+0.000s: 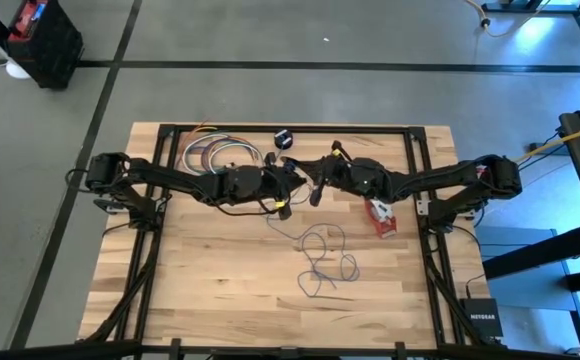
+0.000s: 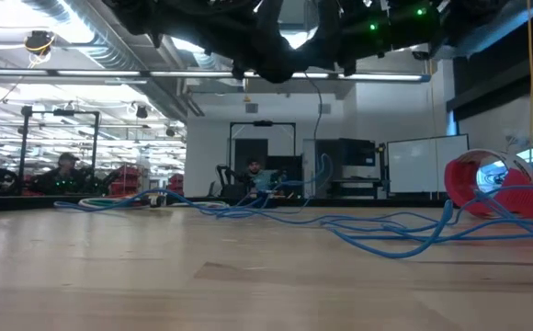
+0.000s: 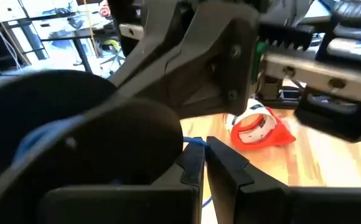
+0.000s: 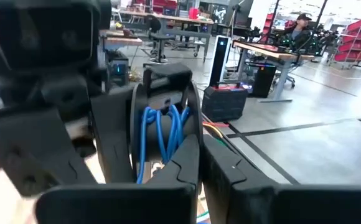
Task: Coil cords
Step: Coil the blue wire onto the spool
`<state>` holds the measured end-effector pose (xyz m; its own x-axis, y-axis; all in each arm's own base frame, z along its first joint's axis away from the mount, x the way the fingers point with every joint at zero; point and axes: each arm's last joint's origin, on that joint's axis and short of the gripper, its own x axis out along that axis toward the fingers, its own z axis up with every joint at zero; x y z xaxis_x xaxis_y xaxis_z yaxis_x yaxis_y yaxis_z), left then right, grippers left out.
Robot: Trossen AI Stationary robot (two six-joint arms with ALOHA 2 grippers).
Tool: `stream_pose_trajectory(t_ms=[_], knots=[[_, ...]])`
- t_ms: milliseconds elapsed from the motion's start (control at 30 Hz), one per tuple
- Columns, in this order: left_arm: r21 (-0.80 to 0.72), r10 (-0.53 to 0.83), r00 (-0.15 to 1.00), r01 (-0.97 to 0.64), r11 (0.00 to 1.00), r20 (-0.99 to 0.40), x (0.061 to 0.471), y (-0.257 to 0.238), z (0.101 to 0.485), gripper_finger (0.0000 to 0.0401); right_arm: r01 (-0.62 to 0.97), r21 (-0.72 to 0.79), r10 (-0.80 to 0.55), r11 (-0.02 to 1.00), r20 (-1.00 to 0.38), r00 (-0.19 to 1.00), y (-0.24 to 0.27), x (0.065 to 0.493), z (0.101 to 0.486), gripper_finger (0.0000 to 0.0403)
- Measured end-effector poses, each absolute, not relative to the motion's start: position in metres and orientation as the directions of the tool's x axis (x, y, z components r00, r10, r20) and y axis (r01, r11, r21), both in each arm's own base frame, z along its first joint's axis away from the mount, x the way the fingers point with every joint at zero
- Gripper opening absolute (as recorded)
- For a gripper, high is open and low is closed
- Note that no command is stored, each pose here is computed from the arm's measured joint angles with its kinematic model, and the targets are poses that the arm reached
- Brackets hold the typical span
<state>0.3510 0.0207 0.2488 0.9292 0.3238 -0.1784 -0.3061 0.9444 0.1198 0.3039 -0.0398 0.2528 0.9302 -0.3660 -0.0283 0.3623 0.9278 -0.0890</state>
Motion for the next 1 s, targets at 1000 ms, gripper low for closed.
stream_pose_trajectory(t_ms=[1000], knots=[[0.171,0.331,0.914,-0.296,0.940,-0.234,0.350,0.026,0.243,0.0008,0.405,-0.059,-0.379,0.913,0.249,0.891,-0.034,0.247,0.333,0.0012]])
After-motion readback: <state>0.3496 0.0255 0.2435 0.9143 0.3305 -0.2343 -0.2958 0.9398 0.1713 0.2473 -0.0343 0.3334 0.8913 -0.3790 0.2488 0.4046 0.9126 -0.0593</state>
